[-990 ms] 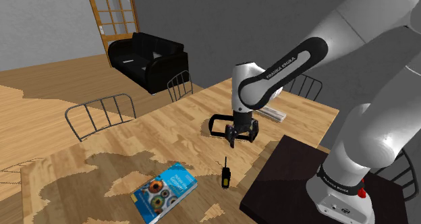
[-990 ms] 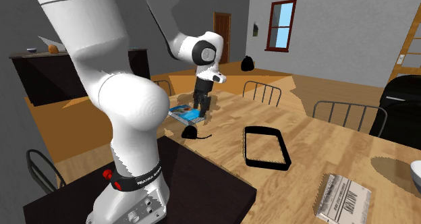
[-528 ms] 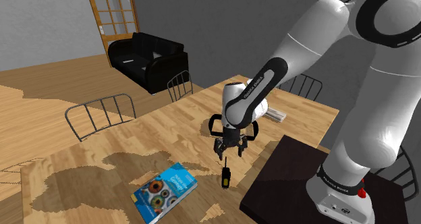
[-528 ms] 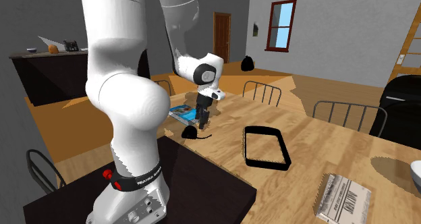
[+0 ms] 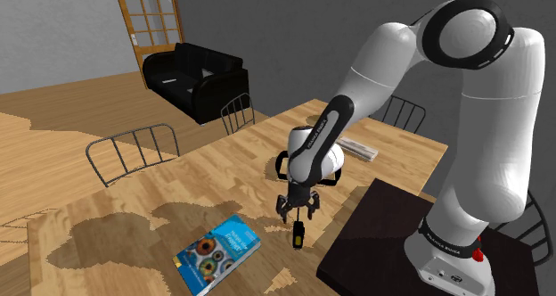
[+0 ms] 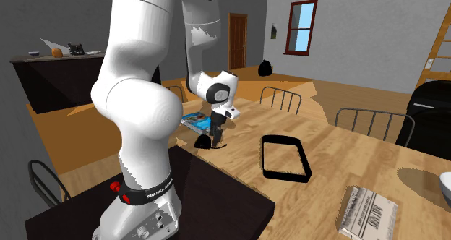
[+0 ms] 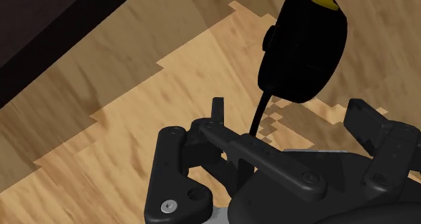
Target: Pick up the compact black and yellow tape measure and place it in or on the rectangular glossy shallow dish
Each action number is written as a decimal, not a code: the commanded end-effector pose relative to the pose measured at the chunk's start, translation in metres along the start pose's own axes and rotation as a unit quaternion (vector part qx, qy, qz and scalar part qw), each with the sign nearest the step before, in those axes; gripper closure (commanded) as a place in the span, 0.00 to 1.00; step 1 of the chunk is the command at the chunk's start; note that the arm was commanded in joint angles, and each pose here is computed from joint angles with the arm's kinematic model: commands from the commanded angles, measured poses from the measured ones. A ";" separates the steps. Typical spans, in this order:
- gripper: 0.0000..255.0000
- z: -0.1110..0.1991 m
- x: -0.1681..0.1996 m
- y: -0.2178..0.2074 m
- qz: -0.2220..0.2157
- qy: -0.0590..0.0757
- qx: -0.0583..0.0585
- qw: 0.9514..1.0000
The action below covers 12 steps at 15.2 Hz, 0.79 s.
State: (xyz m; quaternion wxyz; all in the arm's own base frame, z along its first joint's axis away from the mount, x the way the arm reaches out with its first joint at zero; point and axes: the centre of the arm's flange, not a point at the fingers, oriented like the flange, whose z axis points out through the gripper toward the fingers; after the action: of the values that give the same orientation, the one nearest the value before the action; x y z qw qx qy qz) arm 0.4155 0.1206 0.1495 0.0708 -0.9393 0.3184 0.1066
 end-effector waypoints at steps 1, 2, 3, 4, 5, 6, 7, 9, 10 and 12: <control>0.00 0.010 0.000 0.000 0.000 0.000 0.000 1.000; 0.00 0.018 0.000 0.000 0.000 0.000 0.000 1.000; 0.00 0.018 0.000 0.000 0.000 0.000 0.000 1.000; 0.00 0.018 0.000 0.000 0.000 0.000 0.000 1.000; 0.00 0.018 0.000 0.000 0.000 0.000 0.000 1.000; 0.00 0.018 0.000 0.000 0.000 0.000 0.000 1.000; 0.00 0.018 0.000 0.000 0.000 0.000 0.000 1.000; 0.00 0.018 0.000 0.000 0.000 0.000 0.000 1.000; 0.00 0.018 0.000 0.000 0.000 0.000 0.000 1.000; 1.00 0.018 0.000 0.000 0.000 0.000 0.000 1.000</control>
State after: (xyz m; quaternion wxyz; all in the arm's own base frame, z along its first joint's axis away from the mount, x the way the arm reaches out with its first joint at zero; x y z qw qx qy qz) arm 0.4127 0.1249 0.1318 0.0709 -0.9392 0.3186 0.1063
